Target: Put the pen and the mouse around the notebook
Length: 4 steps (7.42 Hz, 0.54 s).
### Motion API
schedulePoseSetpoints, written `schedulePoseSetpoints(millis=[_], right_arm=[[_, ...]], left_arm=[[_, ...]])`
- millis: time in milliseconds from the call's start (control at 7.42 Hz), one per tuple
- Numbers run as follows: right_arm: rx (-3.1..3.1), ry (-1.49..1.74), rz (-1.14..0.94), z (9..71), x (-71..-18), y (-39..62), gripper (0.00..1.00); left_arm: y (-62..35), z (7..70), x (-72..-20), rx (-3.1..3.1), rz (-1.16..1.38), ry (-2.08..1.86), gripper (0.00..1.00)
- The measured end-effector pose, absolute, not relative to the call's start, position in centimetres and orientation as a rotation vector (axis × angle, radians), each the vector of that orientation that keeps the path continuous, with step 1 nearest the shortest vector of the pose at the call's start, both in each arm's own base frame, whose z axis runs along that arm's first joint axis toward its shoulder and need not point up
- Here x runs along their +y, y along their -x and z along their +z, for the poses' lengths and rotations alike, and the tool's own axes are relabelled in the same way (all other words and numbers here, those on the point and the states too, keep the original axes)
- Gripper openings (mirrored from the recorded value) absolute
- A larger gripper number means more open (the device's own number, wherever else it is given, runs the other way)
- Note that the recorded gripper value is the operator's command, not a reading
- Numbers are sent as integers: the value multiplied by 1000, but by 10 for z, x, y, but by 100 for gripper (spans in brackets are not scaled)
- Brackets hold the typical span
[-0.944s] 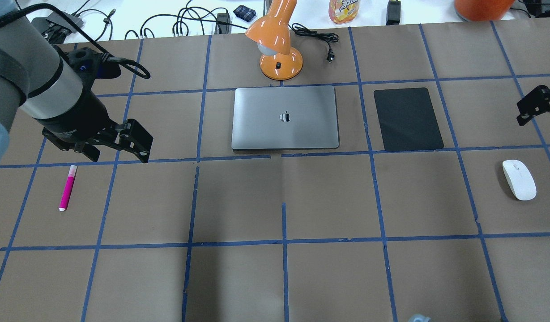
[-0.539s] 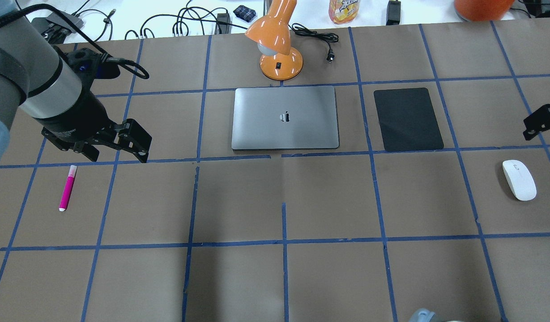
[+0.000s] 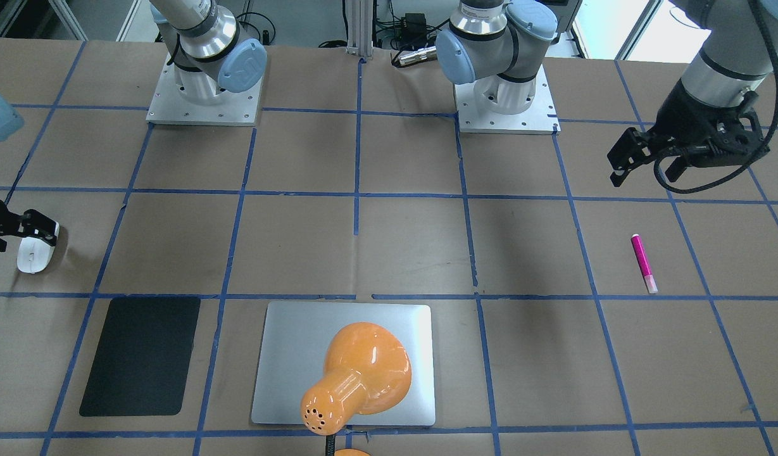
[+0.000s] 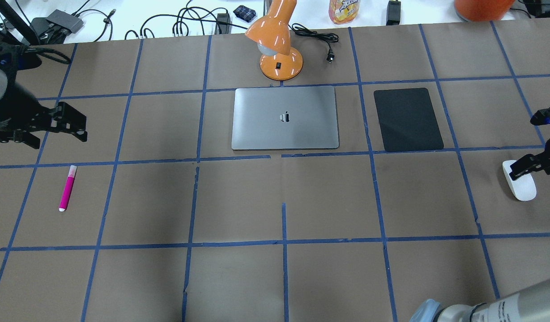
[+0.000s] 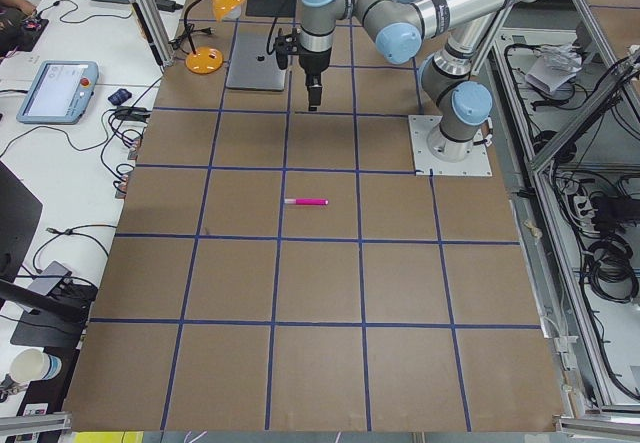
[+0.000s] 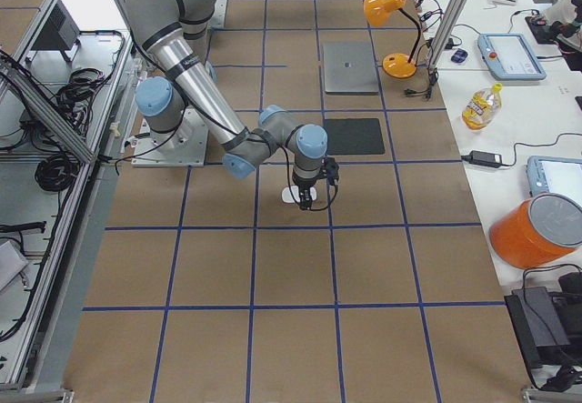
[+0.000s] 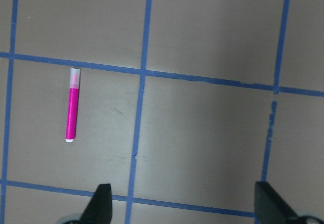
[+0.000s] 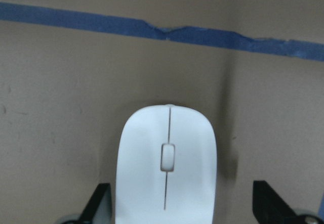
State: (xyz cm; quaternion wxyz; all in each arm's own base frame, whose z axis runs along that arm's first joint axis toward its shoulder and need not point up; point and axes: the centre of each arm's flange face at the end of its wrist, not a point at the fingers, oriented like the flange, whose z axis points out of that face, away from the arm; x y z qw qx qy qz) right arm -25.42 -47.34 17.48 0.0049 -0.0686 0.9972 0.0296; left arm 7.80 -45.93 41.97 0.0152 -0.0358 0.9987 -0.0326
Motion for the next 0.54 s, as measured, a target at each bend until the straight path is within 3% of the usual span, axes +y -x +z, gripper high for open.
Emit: schedulePoseSetpoints(millis=[135, 270, 404, 539], right_arm=[[3117, 207, 97, 168, -473, 254, 94], [3115, 200, 99, 166, -474, 254, 74], [3115, 190, 99, 166, -474, 253, 60], [3118, 168, 97, 167, -474, 253, 56]], left_arm=[[-98, 398, -460, 3108, -90, 78, 100], [-115, 377, -460, 3106, -88, 70, 100], [-132, 357, -459, 3100, -96, 42, 100], [-151, 337, -456, 3099, -94, 20, 100]])
